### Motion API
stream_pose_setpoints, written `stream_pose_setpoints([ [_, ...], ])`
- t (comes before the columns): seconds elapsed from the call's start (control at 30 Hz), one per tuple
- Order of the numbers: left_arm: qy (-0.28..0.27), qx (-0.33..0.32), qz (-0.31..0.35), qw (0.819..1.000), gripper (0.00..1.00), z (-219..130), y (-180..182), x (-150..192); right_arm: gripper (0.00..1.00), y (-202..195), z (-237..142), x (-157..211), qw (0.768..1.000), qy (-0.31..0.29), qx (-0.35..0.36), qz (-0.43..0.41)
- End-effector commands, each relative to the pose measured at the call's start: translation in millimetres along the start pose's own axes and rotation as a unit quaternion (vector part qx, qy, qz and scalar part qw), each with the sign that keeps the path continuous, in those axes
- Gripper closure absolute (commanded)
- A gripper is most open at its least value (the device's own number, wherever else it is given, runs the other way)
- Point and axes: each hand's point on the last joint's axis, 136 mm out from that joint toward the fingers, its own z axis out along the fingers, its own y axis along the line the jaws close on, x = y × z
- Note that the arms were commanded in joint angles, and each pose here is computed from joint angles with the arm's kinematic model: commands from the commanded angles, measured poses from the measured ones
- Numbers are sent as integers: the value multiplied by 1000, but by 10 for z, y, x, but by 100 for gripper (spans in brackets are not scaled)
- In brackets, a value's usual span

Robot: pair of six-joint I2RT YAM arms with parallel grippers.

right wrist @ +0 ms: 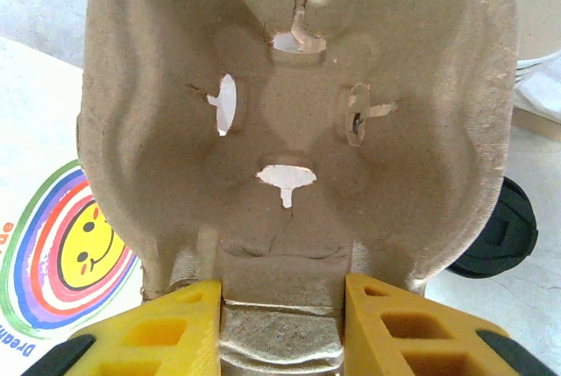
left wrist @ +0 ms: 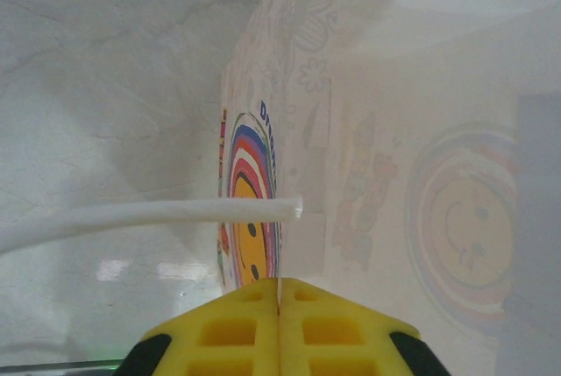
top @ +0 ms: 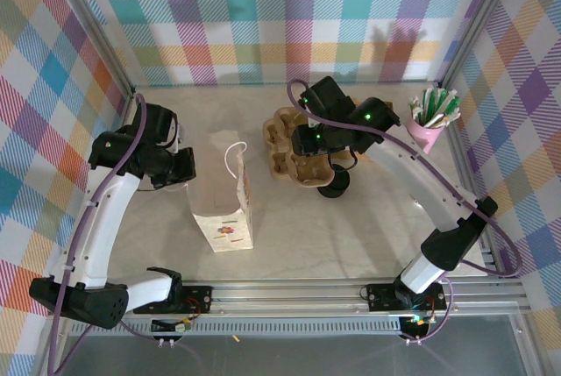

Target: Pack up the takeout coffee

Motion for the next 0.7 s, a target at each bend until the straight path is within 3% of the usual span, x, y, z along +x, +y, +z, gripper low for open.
stream_pose_setpoints([
  [0.0,1,-4,6,1000,100,-35,14,43,65,67,-133,-33,1000,-8,-14,1],
  [0.67,-41,46,-112,992,100,-268,-86,90,66,570,-880,-477,988,-74,-128,44],
])
